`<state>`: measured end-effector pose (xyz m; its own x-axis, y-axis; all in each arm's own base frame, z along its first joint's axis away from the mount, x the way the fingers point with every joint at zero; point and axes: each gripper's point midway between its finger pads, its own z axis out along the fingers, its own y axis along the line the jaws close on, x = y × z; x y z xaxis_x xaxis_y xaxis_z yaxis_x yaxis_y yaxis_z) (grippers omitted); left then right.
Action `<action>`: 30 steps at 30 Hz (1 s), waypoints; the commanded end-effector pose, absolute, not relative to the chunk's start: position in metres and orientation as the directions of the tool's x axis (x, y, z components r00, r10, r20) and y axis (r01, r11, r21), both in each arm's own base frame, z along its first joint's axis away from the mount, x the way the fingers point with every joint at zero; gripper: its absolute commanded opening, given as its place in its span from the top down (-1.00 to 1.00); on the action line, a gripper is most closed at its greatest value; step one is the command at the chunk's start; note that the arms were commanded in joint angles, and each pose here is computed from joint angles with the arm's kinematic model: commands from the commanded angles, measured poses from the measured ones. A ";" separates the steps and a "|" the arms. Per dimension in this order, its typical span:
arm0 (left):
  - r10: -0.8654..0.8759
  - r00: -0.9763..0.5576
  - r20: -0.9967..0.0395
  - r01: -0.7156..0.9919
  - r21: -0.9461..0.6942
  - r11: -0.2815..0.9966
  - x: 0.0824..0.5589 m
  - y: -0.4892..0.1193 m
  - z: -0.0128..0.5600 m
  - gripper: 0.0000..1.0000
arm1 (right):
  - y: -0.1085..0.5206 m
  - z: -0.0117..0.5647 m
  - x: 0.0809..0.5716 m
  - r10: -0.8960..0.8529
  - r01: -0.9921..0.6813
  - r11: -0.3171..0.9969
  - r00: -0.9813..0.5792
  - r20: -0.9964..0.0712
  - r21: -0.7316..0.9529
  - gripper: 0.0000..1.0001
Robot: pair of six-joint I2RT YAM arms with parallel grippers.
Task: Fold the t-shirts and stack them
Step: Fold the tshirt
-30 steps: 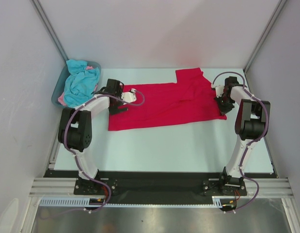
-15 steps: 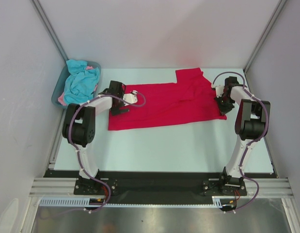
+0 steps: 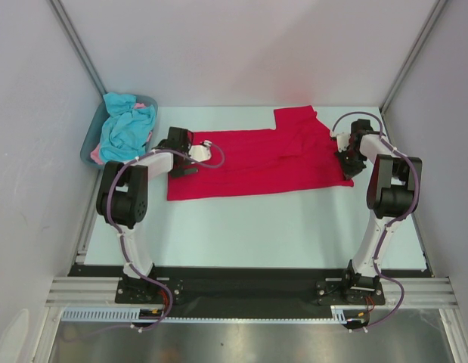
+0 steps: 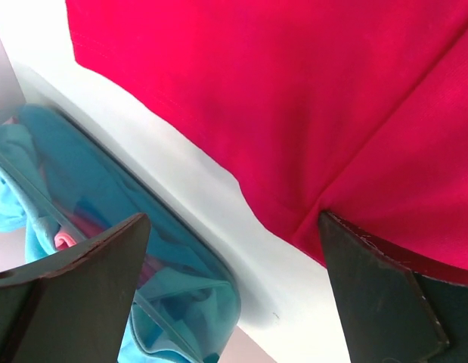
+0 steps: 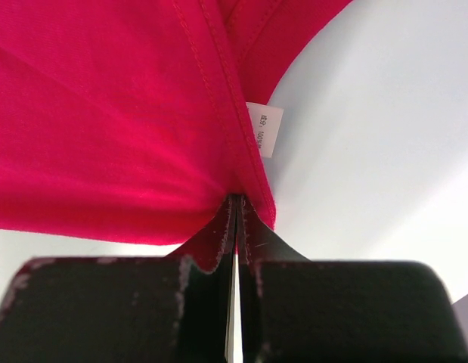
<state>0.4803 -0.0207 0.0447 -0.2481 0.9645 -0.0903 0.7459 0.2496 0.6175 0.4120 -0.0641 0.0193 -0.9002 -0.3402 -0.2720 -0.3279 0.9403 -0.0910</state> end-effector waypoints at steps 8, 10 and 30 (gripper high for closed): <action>0.935 -0.347 0.080 0.780 0.577 0.240 0.460 0.037 0.024 -1.00 | -0.092 0.015 0.390 -0.324 -0.303 0.943 -0.930 -0.173 -0.138 1.00; 0.934 -0.351 0.063 0.773 0.582 0.251 0.461 0.035 0.028 -1.00 | -0.090 0.015 0.389 -0.323 -0.303 0.944 -0.931 -0.170 -0.131 1.00; 0.943 -0.242 -0.228 0.589 0.738 0.330 0.486 -0.029 0.158 -0.99 | -0.008 0.131 0.457 -0.398 -0.365 0.916 -0.763 -0.509 -0.168 0.13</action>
